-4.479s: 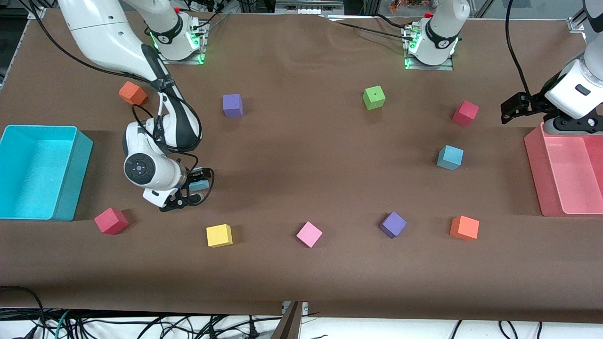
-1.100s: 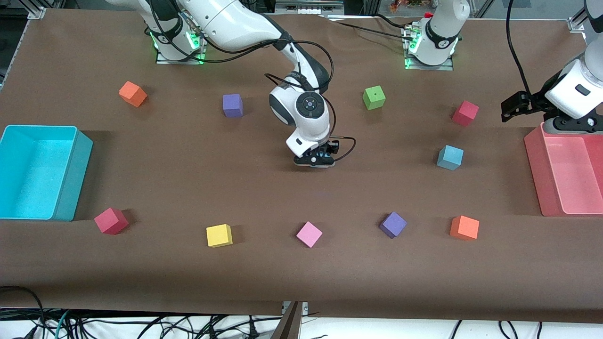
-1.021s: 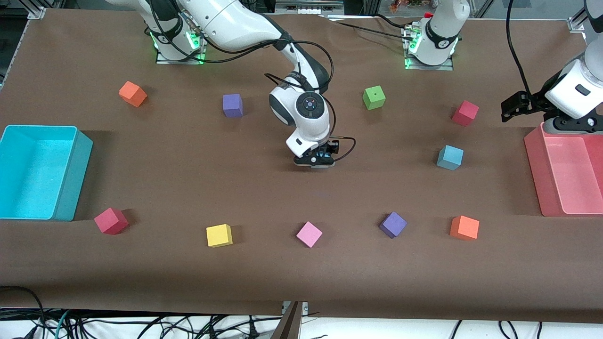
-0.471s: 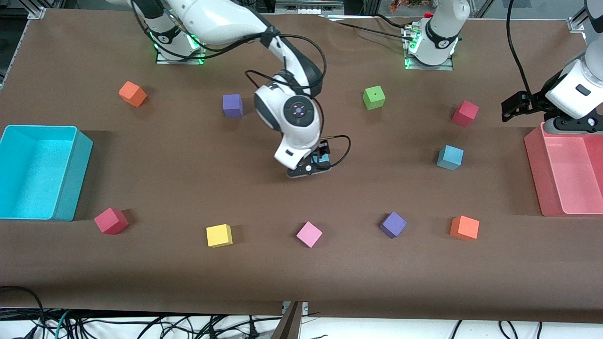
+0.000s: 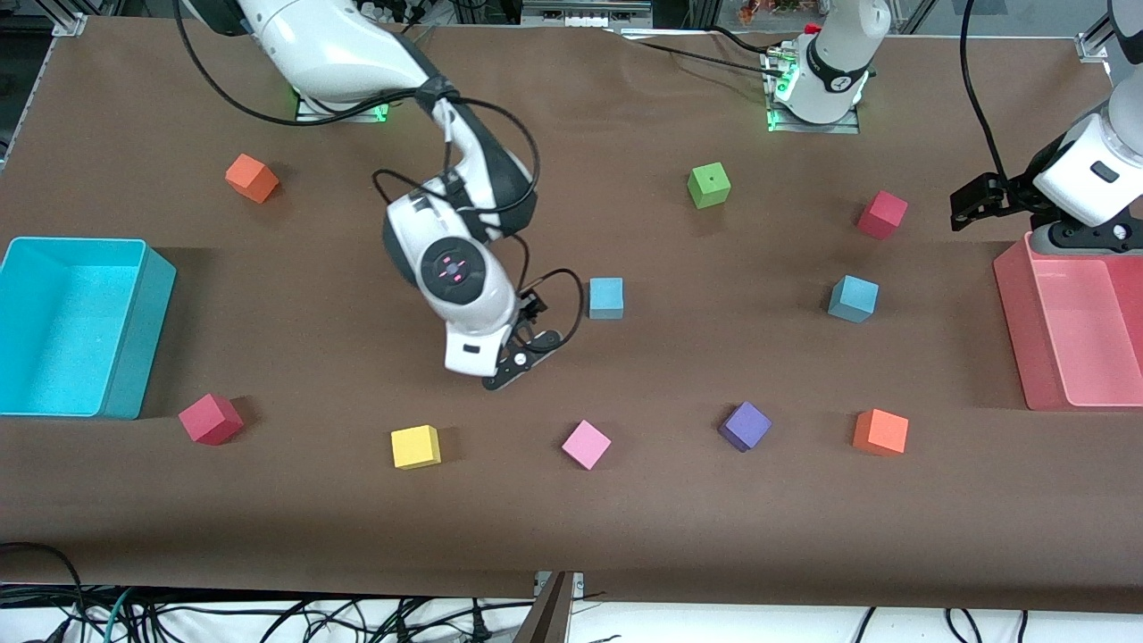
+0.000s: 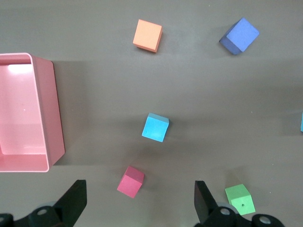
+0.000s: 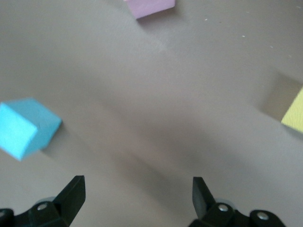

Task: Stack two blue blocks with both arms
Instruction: 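Grasp the other cyan cube with the left gripper while the right gripper waits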

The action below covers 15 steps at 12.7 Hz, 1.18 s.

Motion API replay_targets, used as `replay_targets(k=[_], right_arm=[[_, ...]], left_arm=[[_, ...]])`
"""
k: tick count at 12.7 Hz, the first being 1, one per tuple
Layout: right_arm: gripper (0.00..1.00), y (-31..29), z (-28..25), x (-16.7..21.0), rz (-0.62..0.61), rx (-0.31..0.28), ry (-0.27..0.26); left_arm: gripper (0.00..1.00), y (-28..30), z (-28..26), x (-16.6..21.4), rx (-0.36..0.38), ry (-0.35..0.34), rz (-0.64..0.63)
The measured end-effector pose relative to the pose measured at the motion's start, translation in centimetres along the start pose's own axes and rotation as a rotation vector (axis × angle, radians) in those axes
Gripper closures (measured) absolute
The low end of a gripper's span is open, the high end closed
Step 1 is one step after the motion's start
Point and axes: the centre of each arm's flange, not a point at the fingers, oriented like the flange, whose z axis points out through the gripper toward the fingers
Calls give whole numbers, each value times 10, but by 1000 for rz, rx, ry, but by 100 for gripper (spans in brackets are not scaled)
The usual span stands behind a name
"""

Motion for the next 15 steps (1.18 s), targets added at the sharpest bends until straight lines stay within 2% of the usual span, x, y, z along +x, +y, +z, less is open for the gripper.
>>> replay_targets(k=[3,5,6,10,15], right_arm=[[0,43,11,-12,-207,109,25],[0,66,23,-17,-287,173,77],[0,74,30,-20,-313,198,111],[0,92,75,-32,-401,306,299],[0,88,126,-53,-494,433,547]], left_arm=[[0,3,36,13,-3,-75,82],[0,4,70,25,-10,-127,153],[0,5,89,34,-12,-121,170],[0,11,193,40,-17,-58,233],[0,4,298,7,-24,28,296]])
